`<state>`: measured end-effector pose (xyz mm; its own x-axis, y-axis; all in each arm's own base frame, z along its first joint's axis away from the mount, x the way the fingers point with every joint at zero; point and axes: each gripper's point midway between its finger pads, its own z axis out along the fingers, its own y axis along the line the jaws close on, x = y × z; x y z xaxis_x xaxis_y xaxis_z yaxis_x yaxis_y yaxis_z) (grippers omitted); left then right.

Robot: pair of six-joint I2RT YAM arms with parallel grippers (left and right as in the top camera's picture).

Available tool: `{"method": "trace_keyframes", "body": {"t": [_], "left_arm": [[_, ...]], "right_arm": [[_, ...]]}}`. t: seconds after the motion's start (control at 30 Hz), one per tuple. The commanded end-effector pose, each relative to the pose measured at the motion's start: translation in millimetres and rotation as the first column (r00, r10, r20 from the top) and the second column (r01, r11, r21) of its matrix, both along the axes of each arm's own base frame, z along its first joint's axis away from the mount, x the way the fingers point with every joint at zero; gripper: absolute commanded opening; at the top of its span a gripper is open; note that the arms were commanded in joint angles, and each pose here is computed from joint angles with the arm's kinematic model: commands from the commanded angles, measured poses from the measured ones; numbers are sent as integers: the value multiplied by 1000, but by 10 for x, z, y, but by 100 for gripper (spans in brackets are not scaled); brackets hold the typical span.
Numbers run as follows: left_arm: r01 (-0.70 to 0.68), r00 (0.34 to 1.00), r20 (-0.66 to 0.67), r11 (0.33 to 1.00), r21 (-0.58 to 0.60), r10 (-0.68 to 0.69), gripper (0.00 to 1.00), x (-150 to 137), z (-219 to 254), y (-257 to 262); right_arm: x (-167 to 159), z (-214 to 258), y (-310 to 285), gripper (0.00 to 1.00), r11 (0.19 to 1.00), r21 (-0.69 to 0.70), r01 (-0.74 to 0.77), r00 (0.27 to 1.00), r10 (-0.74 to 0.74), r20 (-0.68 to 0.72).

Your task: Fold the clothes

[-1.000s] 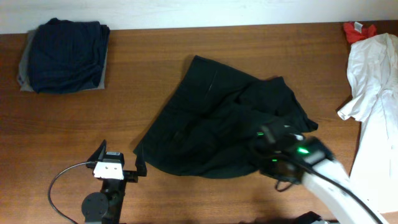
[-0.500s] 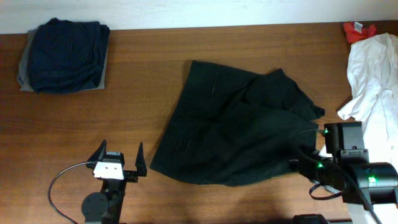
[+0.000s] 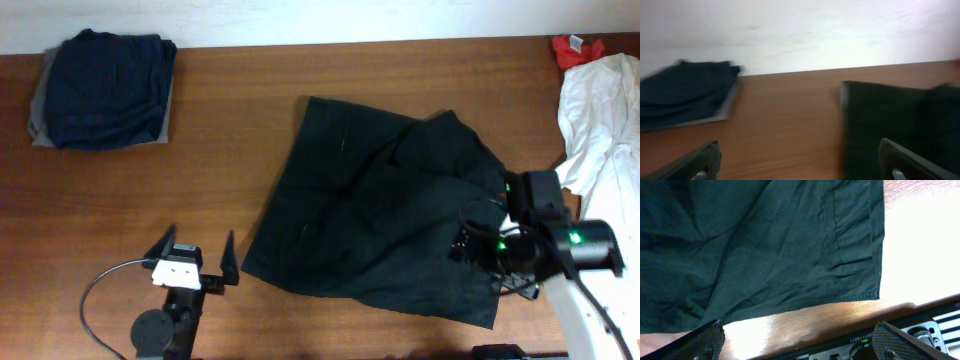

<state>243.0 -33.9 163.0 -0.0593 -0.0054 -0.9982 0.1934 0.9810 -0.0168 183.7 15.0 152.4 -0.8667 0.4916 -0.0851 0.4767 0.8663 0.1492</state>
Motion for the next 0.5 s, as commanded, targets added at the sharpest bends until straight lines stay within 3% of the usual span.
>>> {"method": "trace_keyframes", "body": {"t": [0.0,0.23,0.37,0.47], "left_arm": [[358,932,-11,924,-137,-363,99,-240,25,-595],[509,860,110,854,-109,-498,99,-408,342,-803],[510,854,182,854,-104,-488,99,-467,732,-787],[483,871,156,871,-88,-466,99,-432,933,-754]], "right_arm": [[140,-86,24,98,1000,19,-6,999,7,-34],[194,-421,44,98,999,33,-2,978,9,-207],[207,-619,44,98,999,34,1,954,9,-299],[236,-737,43,98,999,34,3,942,9,-337]]}}
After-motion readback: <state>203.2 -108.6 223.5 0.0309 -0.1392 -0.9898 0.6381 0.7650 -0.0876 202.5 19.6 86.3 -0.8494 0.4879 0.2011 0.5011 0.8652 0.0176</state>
